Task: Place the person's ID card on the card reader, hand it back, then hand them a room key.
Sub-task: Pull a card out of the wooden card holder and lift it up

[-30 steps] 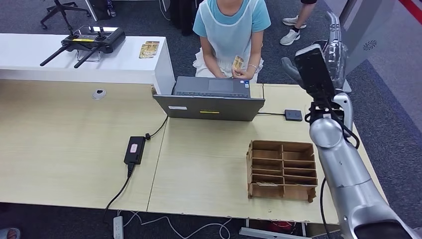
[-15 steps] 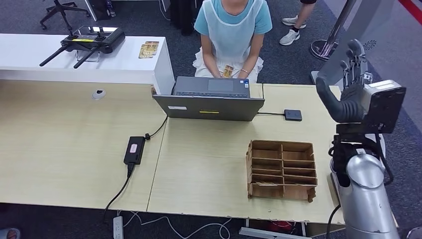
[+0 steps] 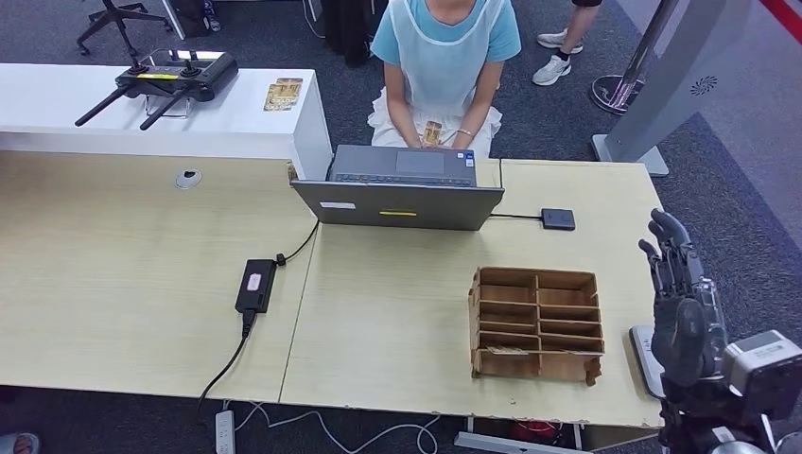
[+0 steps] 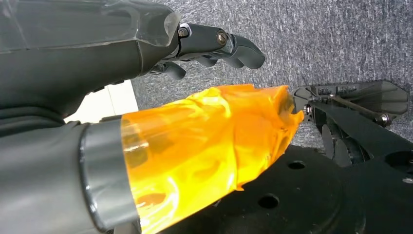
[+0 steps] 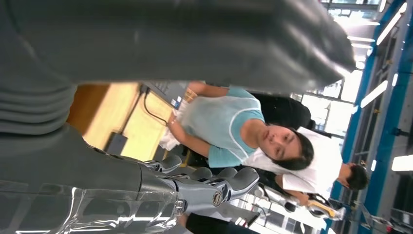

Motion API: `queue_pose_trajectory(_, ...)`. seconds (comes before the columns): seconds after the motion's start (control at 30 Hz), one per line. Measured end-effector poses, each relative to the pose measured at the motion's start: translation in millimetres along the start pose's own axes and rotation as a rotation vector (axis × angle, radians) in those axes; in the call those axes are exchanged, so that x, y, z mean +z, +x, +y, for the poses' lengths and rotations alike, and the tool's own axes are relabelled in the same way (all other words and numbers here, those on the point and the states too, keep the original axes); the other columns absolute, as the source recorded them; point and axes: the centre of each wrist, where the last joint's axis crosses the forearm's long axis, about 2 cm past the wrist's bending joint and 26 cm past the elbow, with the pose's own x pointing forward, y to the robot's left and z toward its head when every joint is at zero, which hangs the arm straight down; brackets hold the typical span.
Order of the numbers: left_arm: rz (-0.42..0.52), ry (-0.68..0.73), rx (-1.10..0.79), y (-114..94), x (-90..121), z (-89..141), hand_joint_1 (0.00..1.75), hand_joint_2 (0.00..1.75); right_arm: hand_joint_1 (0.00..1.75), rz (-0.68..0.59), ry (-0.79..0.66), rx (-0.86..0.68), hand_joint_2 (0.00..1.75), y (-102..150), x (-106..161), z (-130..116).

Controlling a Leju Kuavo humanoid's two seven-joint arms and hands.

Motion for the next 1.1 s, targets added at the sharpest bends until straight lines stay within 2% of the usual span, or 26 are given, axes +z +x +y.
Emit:
queue_pose_trajectory(0.07,-0.001,0.002,0.001,-1,0,1,0.00,0.00,0.00,0.047,0.051,0.015,0.00,3,27,4)
queue_pose_trajectory(0.1,0.000,0.002,0.001,-1,0,1,0.00,0.00,0.00,0.059,0.062,0.017,0.00,3,33,5)
queue_pose_trajectory(0.47,0.000,0.002,0.004,-1,0,1,0.00,0.00,0.00,0.127,0.024,0.013,0.00,3,51,11)
queue_pose_trajectory(0.6,0.000,0.003,0.004,-1,0,1,0.00,0.00,0.00,0.141,0.006,0.005,1.75,3,54,13)
queue_pose_trajectory(0.77,0.000,0.005,0.007,-1,0,1,0.00,0.00,0.00,0.158,-0.022,0.020,1.75,4,60,13)
queue_pose_trajectory(1.1,0.003,0.006,0.025,-2,0,1,0.00,0.00,0.00,0.201,-0.046,0.192,1.75,8,74,6)
